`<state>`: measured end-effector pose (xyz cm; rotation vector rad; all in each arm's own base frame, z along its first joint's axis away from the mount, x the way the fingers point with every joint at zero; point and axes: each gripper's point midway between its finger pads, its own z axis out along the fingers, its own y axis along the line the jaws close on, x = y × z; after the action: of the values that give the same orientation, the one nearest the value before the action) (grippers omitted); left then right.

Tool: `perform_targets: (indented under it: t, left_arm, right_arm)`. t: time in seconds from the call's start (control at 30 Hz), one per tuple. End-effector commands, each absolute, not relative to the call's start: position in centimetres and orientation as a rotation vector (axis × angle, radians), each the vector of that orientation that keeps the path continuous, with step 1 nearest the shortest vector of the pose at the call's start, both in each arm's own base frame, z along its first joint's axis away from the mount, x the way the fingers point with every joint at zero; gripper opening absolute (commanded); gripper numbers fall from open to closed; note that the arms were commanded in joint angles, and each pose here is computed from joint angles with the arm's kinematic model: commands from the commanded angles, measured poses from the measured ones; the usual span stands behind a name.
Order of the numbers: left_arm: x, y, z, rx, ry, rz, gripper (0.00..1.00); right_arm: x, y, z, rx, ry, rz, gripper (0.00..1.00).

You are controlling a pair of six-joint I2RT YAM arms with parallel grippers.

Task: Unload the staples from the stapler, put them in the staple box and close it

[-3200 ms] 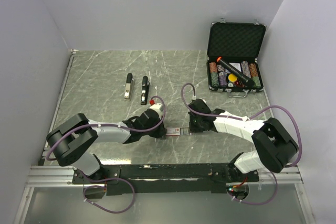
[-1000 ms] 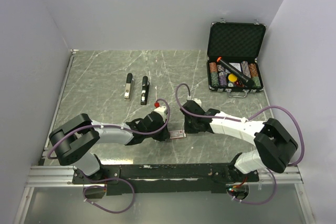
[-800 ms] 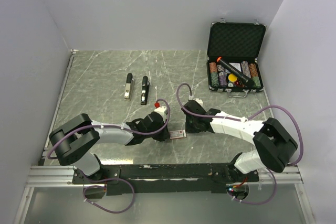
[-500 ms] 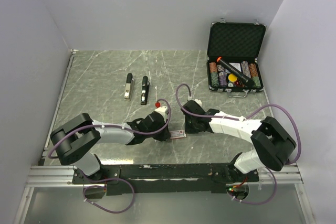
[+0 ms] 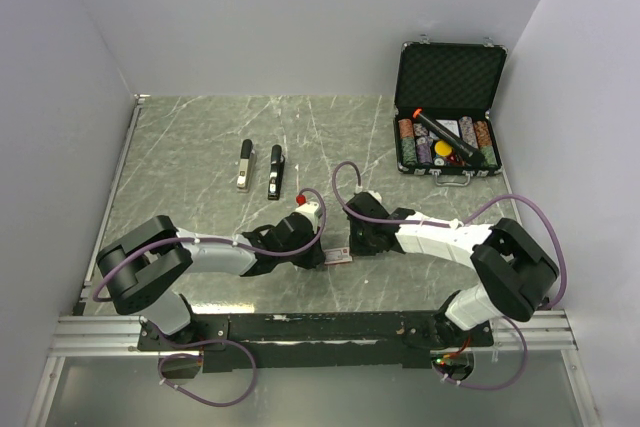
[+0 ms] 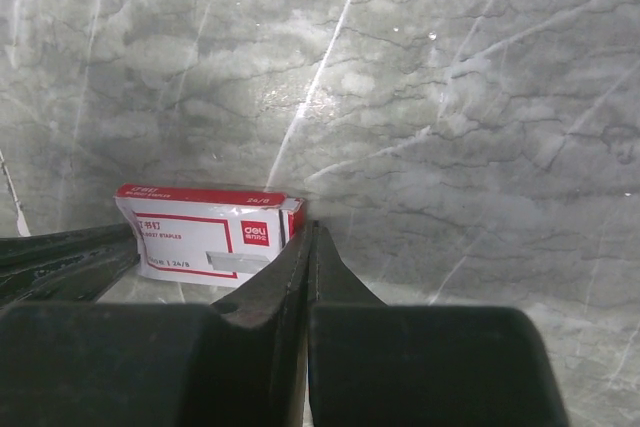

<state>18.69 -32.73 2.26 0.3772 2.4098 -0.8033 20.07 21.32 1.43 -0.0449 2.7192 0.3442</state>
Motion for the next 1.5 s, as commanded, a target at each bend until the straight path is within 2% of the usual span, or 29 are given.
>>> perform_targets:
  t: [0.0,0.43,0.7,0.77,1.0,1.2,1.3,1.47]
  left_arm:
    - [18.6,-32.9,1.6,0.386,2.434,-0.773,0.01]
    - [18.6,-33.1,1.7,0.383,2.429,-0.781,0.01]
    - [18.6,-32.6,1.6,0.382,2.428,-0.754,0.01]
    - [18.7,-32.4,1.7,0.378,2.425,-0.742,0.01]
    - [19.0,-31.3,2.5,0.349,2.400,-0.702,0.10]
    - [19.5,-30.5,3.4,0.330,2.381,-0.656,0.21]
    - [19.7,-30.2,4.3,0.314,2.360,-0.650,0.25]
    - [20.2,-29.8,7.6,0.274,2.288,-0.670,0.35]
  right_arm:
    - [19.8,22.9,1.6,-0.054,2.720,0.449,0.00]
    - [18.7,25.6,2.0,-0.103,2.733,0.545,0.00]
    - [19.3,23.0,2.4,-0.091,2.706,0.383,0.00]
    - [19.5,22.3,2.7,-0.084,2.691,0.342,0.04]
    - [20.2,20.8,3.6,-0.050,2.661,0.291,0.10]
    - [20.7,19.4,4.7,-0.033,2.625,0.220,0.23]
    - [20.8,19.0,5.5,-0.030,2.603,0.226,0.24]
    - [21.3,18.8,8.3,-0.048,2.523,0.262,0.37]
